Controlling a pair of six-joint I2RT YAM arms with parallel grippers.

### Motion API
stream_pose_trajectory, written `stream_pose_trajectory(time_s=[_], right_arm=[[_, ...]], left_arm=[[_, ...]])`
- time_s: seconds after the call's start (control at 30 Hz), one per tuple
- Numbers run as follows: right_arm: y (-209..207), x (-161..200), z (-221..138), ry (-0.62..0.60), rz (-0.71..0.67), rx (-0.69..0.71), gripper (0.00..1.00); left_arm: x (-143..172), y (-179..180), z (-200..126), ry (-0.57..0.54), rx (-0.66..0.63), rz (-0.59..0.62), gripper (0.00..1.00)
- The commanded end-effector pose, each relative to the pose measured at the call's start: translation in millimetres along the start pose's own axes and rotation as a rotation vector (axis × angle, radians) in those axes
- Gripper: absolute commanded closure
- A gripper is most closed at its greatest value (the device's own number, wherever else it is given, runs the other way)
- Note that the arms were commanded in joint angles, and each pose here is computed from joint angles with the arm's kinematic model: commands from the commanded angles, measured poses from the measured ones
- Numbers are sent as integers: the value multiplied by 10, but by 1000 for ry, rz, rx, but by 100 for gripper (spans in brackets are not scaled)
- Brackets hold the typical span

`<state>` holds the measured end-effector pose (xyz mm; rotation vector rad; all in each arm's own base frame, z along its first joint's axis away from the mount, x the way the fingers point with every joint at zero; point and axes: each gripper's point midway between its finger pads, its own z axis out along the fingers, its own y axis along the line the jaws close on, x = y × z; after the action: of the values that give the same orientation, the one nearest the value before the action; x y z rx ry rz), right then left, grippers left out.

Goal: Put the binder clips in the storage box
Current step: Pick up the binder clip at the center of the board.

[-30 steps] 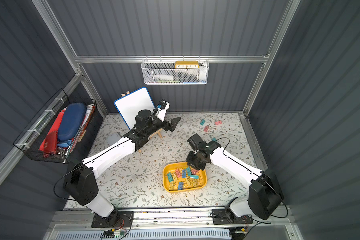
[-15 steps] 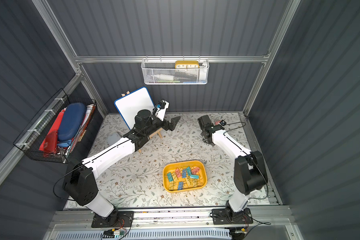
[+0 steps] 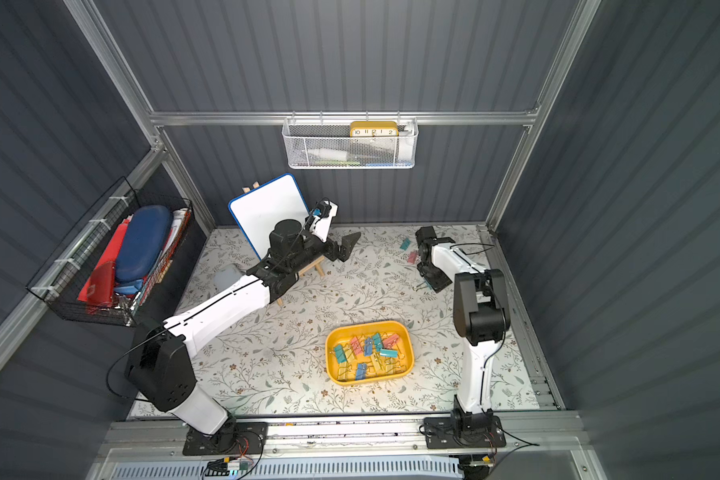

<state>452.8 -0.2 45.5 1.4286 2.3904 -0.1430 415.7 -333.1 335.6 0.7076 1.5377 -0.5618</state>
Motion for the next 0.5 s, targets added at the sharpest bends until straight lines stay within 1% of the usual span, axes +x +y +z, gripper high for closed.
stream_pose_trajectory(time_s=[0.0, 0.17, 0.33, 0.4, 0.43, 0.47], right_arm=[[96, 35, -15, 53, -68, -18, 25], [54, 60, 7, 65, -61, 1, 22], [74, 249, 113, 149, -28, -14, 21], [80, 272, 125, 157, -20, -22, 10], [78, 276, 131, 156, -22, -26, 7], [74, 290, 143, 157, -17, -29, 7]], left_arm=[[-196, -15, -101, -47, -2, -1, 1], [-185, -9, -93, -43, -4, 0, 1], [-193, -12, -96, -45, -3, 0, 1], [-189, -13, -95, -43, -3, 0, 1], [-204, -10, -101, -46, -4, 0, 1], [-200, -8, -104, -46, -5, 0, 1]])
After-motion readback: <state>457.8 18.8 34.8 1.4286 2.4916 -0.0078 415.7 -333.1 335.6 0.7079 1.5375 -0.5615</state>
